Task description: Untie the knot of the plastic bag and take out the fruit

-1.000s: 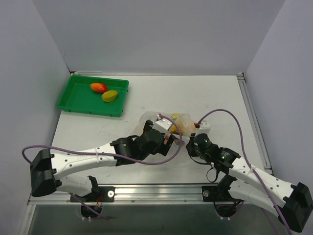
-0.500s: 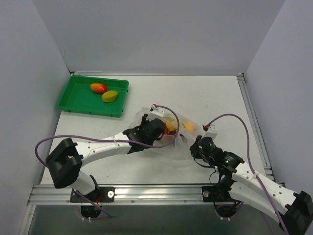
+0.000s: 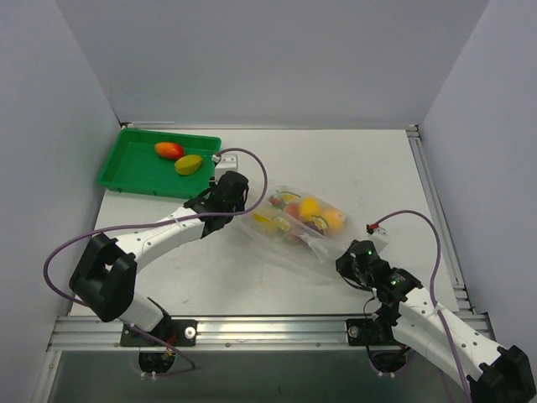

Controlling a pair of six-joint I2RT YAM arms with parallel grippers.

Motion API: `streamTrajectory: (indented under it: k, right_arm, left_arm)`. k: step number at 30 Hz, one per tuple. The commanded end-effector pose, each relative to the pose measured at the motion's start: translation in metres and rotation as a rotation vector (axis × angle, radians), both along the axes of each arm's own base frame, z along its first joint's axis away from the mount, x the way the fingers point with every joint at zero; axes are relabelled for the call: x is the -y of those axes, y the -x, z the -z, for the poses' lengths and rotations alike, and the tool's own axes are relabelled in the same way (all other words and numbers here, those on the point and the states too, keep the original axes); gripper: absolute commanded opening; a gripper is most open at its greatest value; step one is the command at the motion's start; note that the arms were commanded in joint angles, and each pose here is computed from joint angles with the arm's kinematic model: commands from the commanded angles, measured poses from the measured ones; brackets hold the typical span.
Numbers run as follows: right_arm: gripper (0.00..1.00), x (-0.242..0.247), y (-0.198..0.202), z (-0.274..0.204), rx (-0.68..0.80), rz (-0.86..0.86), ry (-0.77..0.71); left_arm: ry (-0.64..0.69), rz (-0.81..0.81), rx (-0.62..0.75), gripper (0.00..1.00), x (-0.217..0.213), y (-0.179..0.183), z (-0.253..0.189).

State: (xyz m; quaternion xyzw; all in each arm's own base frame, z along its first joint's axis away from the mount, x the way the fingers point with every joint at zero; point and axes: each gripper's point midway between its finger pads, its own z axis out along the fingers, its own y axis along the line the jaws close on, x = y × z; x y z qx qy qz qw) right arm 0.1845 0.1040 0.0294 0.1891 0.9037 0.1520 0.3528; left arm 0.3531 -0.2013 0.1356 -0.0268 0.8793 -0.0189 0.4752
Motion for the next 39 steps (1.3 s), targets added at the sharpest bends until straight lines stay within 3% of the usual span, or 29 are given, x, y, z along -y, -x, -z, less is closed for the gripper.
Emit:
streamTrajectory:
  k: [1,3,4,6,7,8,10,17,23,28,39]
  right_arm:
    - [0.14,0.003,0.005,-0.002,-0.025,-0.030,0.033]
    - [0.31,-0.003,0.002,-0.016,-0.008,-0.076,0.028]
    - [0.52,-0.004,0.004,-0.021,-0.004,-0.118,0.049]
    - [0.65,-0.008,-0.001,-0.045,0.028,-0.154,0.053]
    - [0.78,-0.006,0.003,-0.049,0.022,-0.196,0.092]
    - [0.81,-0.005,0.003,-0.057,0.029,-0.212,0.103]
    - [0.90,-0.005,0.002,-0.083,0.057,-0.274,0.141]
    - [0.96,-0.021,0.002,-0.153,0.096,-0.474,0.179]
    - [0.96,-0.040,-0.013,-0.204,0.161,-0.596,0.198]
    - [0.96,-0.055,-0.041,-0.204,0.124,-0.660,0.262]
    - [0.94,-0.072,-0.088,-0.119,-0.030,-0.690,0.353]
  left_arm:
    - [0.133,-0.005,0.067,0.50,0.001,-0.014,-0.031]
    - [0.152,0.088,0.091,0.64,0.016,-0.013,-0.040]
    - [0.193,0.152,0.102,0.73,0.028,-0.009,-0.049]
    - [0.196,0.222,0.106,0.80,0.037,0.002,-0.053]
    - [0.213,0.247,0.129,0.83,0.039,0.009,-0.064]
    - [0.204,0.266,0.132,0.89,0.039,0.015,-0.065]
    - [0.222,0.305,0.175,0.92,0.042,0.030,-0.086]
    - [0.202,0.411,0.272,0.93,0.044,0.077,-0.130]
    - [0.136,0.587,0.312,0.93,0.068,0.114,-0.135]
    - [0.076,0.700,0.310,0.93,0.100,0.120,-0.111]
    - [0.089,0.837,0.313,0.93,0.157,0.122,-0.059]
